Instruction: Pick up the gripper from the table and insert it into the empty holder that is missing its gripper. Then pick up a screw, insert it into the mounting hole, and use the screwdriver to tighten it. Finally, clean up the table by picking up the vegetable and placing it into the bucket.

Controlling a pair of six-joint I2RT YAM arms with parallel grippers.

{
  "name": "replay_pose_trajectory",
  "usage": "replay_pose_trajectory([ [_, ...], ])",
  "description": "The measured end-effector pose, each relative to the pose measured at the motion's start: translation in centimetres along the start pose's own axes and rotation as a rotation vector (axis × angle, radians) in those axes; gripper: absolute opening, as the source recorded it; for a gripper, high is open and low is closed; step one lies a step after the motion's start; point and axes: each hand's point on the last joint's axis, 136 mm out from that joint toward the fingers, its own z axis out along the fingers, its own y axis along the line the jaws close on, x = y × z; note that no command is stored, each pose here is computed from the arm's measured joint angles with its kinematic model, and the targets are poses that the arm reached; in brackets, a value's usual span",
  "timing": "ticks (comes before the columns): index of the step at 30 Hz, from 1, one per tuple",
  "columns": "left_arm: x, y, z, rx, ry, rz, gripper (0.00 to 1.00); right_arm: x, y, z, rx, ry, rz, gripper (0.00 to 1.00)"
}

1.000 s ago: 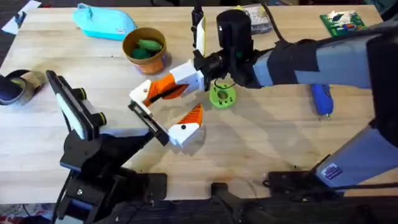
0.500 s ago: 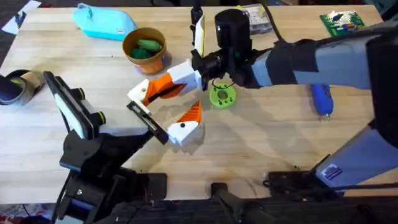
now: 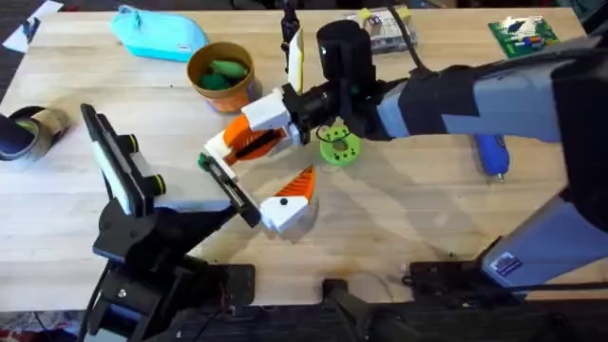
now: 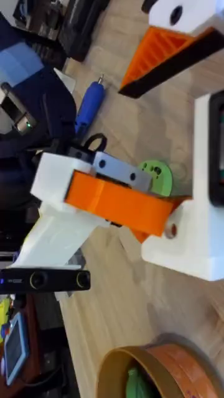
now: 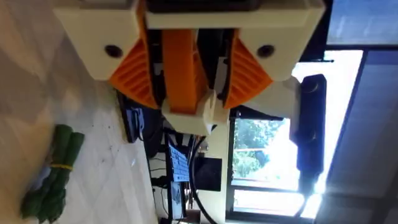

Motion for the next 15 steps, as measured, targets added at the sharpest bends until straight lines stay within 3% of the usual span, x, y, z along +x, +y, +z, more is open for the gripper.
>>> replay_pose_trajectory([
  [3,0.0,-0.1,0.0,0.007,0.001,0.0,0.991,0.0,0.0,0.0,0.0,-0.001,-0.001,0.759],
  [5,0.0,-0.2,0.0,0.009,0.001,0.0,0.991,-0.1,0.0,-0.1,0.0,-0.004,-0.006,0.962],
  [9,0.0,-0.2,0.0,0.01,0.001,0.0,0.991,-0.6,-0.1,-0.9,0.003,-0.024,-0.005,0.993],
  [15,0.0,-0.2,0.0,0.01,0.001,0.0,0.991,-3.0,-0.8,-5.0,0.017,-0.131,0.004,0.995],
])
